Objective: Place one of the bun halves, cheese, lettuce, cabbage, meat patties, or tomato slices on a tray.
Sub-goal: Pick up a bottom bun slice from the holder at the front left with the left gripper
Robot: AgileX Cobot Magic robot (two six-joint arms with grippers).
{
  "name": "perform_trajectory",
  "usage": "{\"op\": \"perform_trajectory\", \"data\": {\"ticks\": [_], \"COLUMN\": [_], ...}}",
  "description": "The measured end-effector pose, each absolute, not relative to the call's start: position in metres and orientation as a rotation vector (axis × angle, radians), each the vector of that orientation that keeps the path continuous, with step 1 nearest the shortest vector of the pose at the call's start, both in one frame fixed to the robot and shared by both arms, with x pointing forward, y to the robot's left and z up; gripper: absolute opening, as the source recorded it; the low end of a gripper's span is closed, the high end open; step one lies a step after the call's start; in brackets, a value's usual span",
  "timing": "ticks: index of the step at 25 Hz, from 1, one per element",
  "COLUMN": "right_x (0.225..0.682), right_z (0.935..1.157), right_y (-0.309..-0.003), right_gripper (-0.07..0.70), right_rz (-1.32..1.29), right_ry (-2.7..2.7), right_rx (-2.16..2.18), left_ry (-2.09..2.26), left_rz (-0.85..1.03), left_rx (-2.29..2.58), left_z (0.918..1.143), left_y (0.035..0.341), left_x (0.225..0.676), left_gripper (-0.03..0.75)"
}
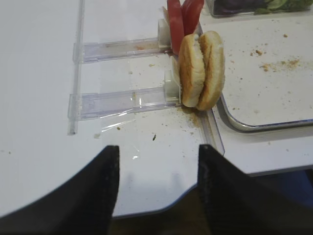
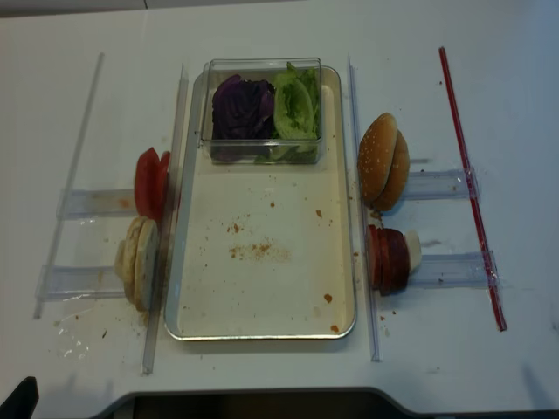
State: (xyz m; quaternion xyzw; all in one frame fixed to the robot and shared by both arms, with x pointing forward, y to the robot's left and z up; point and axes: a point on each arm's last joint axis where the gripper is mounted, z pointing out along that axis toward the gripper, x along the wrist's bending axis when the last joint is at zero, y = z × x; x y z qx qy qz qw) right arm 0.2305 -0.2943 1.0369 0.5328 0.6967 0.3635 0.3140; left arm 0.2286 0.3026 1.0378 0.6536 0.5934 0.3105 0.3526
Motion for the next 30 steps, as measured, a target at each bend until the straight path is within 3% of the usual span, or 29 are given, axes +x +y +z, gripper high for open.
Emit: {"op": "perform_trajectory", "data": {"ticks": [26,30], "right_x": [0.23,0.23], "right_z": [1.037,1.037], "right_y": [-0.294,-0.294], "right_gripper": [0.693,0.693], "right_rz": [0.958,0.958], "right_ry": [1.837,1.837], "right_rx": [1.405,1.405], "left_ry": [1.517,1.544], "left_rz": [0.769,0.723], "left_rx": [1.724,1.761], "left_z": [1.038,1.054], "left_y": [0.3,0.297], "left_x": [0.231,0.242], "left_gripper": [0.349,0.349]}}
